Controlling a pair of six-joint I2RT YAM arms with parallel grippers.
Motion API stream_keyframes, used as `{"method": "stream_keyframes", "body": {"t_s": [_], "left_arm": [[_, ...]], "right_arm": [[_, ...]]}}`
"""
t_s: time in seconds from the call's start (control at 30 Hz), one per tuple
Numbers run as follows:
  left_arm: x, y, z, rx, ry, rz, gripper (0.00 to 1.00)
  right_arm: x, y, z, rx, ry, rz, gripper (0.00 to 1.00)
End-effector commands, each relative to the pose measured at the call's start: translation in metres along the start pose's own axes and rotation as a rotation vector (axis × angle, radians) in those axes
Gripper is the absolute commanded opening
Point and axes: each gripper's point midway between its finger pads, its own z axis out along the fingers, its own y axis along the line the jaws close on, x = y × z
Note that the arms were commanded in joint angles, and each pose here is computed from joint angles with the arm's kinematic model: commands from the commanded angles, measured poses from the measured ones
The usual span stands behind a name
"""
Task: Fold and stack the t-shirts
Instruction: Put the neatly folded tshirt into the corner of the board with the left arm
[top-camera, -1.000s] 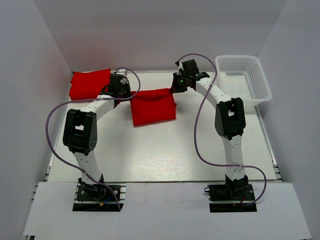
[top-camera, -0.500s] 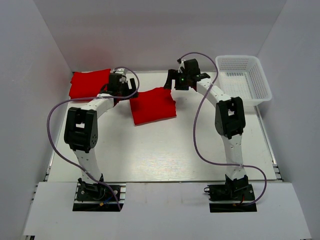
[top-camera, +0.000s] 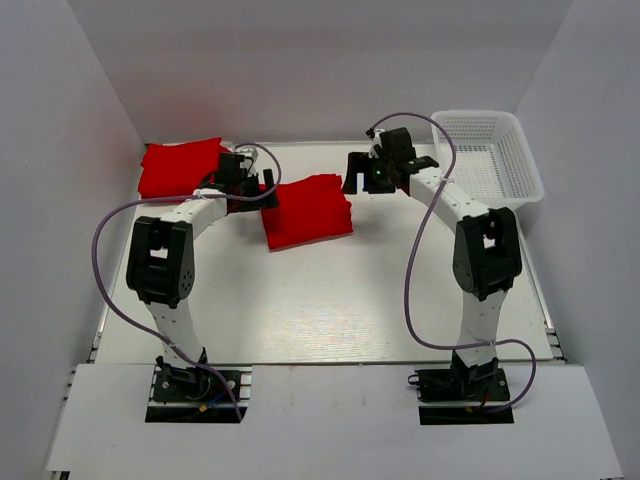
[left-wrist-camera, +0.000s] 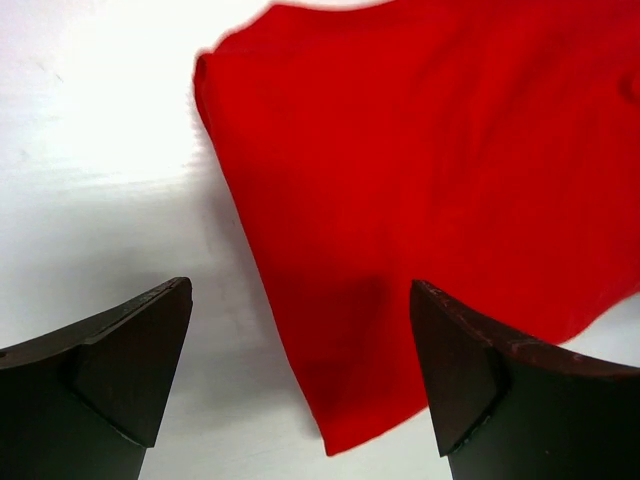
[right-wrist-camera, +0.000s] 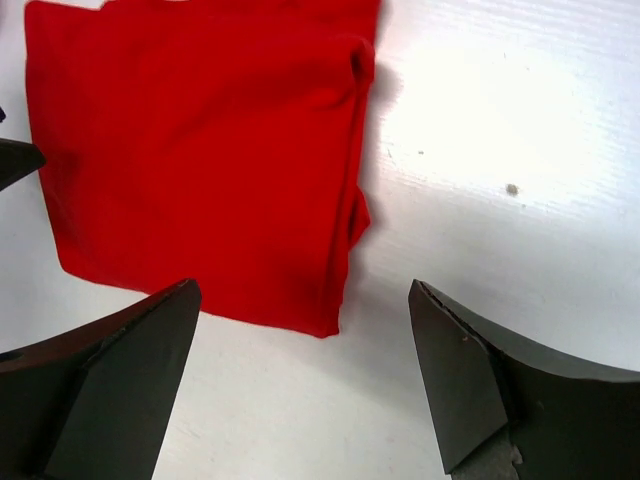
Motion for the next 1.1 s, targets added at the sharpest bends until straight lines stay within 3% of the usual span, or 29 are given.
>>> {"method": "stream_keyframes", "body": {"t_s": [0.0,0.63,0.7,0.87,1.07], "left_arm": [[0.010,-0.020,-0.004,0.086,0.025,-0.015,1.00],[0.050,-0.011,0.035,0.094,0.088,-0.097,1.00],[0.054,-0.012,0.038,0.100,0.099,-0.099,0.97],[0.067,-0.016,0.043,0.093,0.131,-0.090,0.74],[0.079,-0.010,0.051,0.032,0.164,-0.080,0.62]], "right_arm": [[-0.007,0.003,-0.019,0.015,-0.042,-0.026,0.90],[0.008,-0.002,-0.035,0.043,-0.033,-0.019,0.90],[0.006,-0.003,-0.036,0.047,-0.039,-0.032,0.90],[0.009,-0.003,-0.035,0.043,-0.039,-0.020,0.90],[0.009,-0.002,-0.039,0.047,-0.050,-0.020,0.90]]}}
